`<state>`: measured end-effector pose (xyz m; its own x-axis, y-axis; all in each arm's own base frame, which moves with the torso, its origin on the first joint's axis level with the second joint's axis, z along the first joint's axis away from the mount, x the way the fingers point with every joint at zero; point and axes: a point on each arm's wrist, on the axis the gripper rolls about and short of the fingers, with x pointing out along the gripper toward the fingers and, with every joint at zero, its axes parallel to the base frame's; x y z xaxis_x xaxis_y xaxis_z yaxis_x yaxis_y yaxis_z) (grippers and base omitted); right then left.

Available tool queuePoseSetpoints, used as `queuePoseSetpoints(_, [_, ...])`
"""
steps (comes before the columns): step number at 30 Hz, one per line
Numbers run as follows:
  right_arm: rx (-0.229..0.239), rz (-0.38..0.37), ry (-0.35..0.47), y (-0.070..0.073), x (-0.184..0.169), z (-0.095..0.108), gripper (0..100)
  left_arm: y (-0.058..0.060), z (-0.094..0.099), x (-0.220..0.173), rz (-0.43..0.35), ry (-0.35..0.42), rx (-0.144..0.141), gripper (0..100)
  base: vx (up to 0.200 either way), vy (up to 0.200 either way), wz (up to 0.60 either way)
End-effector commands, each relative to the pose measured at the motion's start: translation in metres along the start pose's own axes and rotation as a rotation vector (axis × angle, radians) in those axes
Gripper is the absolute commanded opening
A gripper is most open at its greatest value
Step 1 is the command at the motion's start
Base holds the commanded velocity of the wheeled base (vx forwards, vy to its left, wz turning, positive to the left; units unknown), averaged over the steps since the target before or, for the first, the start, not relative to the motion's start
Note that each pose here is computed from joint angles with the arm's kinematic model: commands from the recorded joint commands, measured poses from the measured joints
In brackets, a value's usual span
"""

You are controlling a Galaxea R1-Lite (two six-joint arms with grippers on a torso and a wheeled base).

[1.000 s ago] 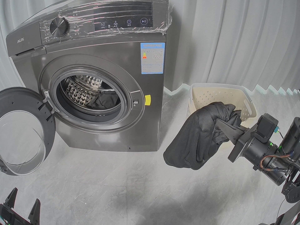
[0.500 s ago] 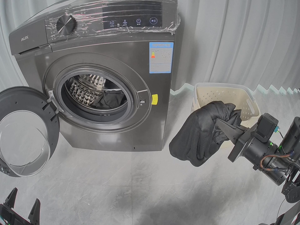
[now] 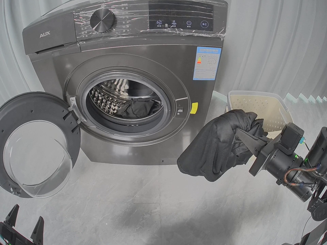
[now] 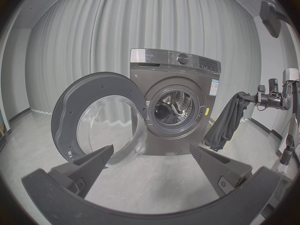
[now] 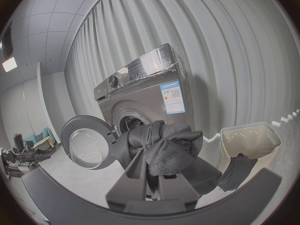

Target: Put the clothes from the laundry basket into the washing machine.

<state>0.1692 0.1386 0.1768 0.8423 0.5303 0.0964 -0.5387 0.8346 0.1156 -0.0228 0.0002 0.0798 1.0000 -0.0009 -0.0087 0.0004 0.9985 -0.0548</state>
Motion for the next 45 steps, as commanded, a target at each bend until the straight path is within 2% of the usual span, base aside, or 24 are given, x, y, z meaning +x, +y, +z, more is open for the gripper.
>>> queuePoseSetpoints(1, [-0.001,0.002,0.004,0.0000,-0.0008,-0.0010,0,0.0003,-0.0043,-0.0001,0.001,-0.001,0.000,100,-0.200,0.000,0.00])
queuePoseSetpoints(7, [-0.001,0.003,0.006,0.0003,-0.0001,-0.0014,0,0.0003,-0.0043,-0.0001,0.002,-0.001,0.000,100,-0.200,0.000,0.00])
queuePoseSetpoints(15, [0.001,0.002,0.004,0.0000,-0.0003,-0.0010,0,0.0003,-0.0043,-0.0001,0.001,-0.001,0.000,100,0.000,0.000,0.00])
queuePoseSetpoints(34, [0.008,0.001,0.010,-0.0001,-0.0003,-0.0024,0,0.0003,-0.0043,-0.0001,0.001,-0.001,0.000,100,0.000,0.200,0.00])
queuePoseSetpoints(42, [0.008,0.001,0.010,-0.0001,-0.0003,-0.0024,0,0.0003,-0.0043,-0.0001,0.001,-0.001,0.000,100,0.000,0.000,0.00])
queuePoseSetpoints(45, [0.008,0.001,0.010,-0.0001,-0.0003,-0.0024,0,0.0003,-0.0043,-0.0001,0.001,-0.001,0.000,100,-0.200,0.000,0.00])
